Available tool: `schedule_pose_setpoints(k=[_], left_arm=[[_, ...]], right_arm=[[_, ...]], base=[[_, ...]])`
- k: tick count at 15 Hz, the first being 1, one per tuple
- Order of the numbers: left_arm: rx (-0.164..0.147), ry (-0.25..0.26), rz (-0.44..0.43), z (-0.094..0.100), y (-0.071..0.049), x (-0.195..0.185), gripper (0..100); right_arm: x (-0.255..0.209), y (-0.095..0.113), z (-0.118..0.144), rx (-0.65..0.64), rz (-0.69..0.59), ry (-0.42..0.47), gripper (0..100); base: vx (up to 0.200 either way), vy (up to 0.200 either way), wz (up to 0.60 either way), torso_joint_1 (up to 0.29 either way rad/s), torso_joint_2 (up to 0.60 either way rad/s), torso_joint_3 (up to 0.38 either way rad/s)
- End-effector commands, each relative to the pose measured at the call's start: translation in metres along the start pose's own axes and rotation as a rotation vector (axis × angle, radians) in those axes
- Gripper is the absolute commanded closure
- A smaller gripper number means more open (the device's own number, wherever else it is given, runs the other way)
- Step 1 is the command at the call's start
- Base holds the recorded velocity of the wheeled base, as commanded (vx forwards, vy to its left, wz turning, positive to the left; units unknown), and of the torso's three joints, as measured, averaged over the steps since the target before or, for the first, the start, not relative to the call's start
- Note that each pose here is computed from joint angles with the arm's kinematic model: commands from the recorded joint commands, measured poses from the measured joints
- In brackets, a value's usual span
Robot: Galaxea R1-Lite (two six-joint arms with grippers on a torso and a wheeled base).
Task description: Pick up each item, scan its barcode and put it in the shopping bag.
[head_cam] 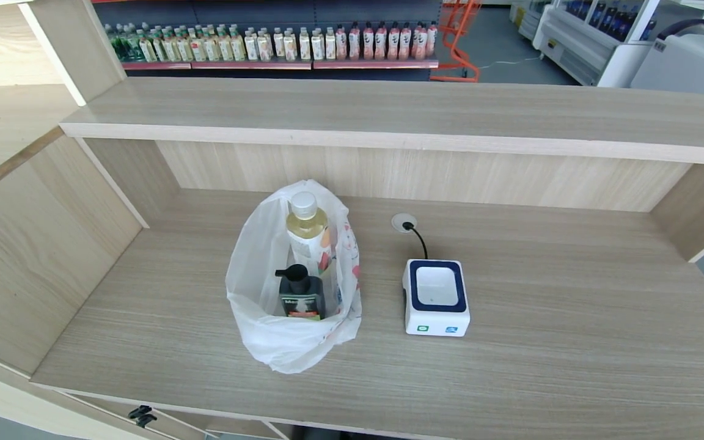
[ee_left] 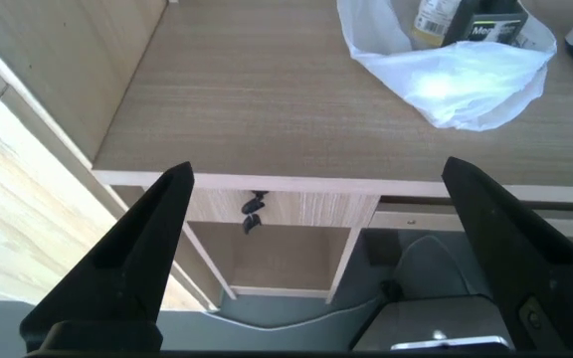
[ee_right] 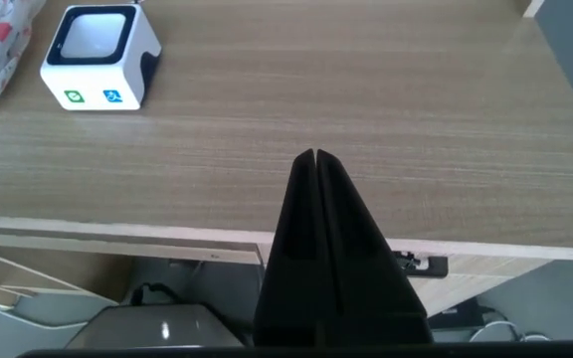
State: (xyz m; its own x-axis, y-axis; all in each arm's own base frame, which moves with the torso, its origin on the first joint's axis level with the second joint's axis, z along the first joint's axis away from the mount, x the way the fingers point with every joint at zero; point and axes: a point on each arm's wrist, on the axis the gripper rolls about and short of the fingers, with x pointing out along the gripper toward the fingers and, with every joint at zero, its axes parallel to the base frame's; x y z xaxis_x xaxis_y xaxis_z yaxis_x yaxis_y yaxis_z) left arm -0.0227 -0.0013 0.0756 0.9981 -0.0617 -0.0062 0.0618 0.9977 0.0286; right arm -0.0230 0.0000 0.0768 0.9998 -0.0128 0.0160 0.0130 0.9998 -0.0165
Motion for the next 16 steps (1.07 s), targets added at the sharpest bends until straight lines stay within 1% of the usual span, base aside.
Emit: schedule_pose_setpoints(k=[1,16], left_arm=[[-0.001,0.0,0.0,-0.0001,0.0,0.0,0],[0.0,0.0,0.0,-0.0001,0.0,0.0,0]], right_arm=[[0.0003,0.0,0.0002,0.0,0.001,0.004,100],[0.0003,0.0,0.0002,0.004,0.001,0.004,100]], base=[[0.0,0.0,0.0,0.0,0.0,0.0],[0.0,0.0,0.0,0.0,0.0,0.0]])
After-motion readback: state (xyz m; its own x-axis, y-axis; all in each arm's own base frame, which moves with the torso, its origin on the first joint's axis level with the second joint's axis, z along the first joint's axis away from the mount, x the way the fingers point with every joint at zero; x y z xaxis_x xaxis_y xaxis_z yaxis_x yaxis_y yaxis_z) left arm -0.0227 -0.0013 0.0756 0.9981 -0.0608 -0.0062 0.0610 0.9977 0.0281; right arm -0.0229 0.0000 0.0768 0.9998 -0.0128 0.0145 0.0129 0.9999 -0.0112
